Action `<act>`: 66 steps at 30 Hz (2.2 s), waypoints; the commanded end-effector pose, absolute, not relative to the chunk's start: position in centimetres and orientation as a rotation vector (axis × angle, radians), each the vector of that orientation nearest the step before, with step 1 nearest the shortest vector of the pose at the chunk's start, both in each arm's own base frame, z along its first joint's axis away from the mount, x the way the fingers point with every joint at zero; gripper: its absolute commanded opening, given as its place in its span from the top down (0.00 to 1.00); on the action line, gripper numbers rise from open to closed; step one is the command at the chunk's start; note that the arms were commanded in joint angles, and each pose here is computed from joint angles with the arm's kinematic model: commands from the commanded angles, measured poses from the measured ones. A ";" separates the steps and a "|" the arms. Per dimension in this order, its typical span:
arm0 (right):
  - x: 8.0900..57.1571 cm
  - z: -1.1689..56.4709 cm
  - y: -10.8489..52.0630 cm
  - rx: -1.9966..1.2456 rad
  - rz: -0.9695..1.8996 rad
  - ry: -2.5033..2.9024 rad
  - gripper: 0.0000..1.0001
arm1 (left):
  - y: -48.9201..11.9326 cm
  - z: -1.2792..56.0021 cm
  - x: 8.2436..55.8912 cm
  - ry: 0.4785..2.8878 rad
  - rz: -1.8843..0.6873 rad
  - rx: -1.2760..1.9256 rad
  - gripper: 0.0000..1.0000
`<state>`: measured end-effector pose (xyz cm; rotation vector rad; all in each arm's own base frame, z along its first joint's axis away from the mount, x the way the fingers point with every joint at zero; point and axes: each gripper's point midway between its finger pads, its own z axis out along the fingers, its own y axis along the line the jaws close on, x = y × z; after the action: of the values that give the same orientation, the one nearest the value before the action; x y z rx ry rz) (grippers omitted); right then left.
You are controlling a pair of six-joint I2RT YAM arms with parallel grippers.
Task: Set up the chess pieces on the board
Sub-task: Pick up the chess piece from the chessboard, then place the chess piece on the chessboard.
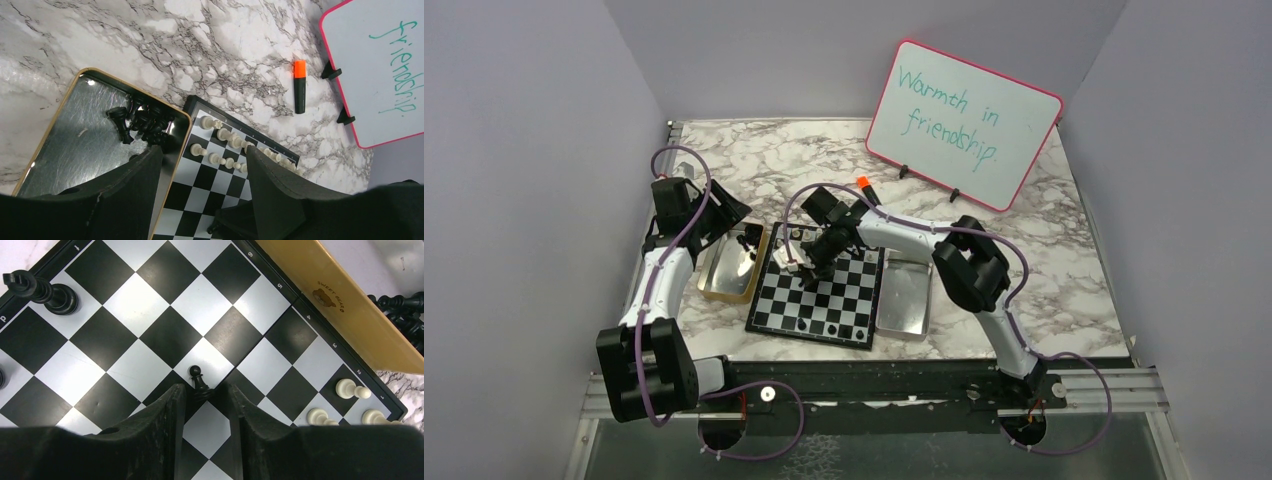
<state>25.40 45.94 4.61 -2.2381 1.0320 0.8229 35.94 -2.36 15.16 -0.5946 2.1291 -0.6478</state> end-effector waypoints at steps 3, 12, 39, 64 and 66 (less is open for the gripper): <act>24.7 3.6 45.0 -2.284 0.869 1.049 0.61 | -2.4 15.9 35.8 2.098 -0.658 -0.560 0.36; 24.4 3.6 44.7 -2.282 0.881 1.071 0.74 | -2.9 16.4 35.3 2.098 -0.685 -0.549 0.37; 29.2 19.7 41.1 -1.204 0.922 1.282 0.87 | -15.9 22.8 29.1 2.082 -1.306 -0.029 0.54; 28.0 23.2 39.8 -1.101 0.945 1.189 0.87 | -19.4 22.0 28.1 2.119 -1.428 0.006 0.59; 27.9 23.4 39.9 -1.103 0.950 1.185 0.87 | -19.5 22.0 28.0 2.118 -1.446 0.001 0.63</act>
<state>28.46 39.98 21.29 -1.1241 1.2486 0.9412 28.13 -19.05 21.80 -0.0088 2.1445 -1.4088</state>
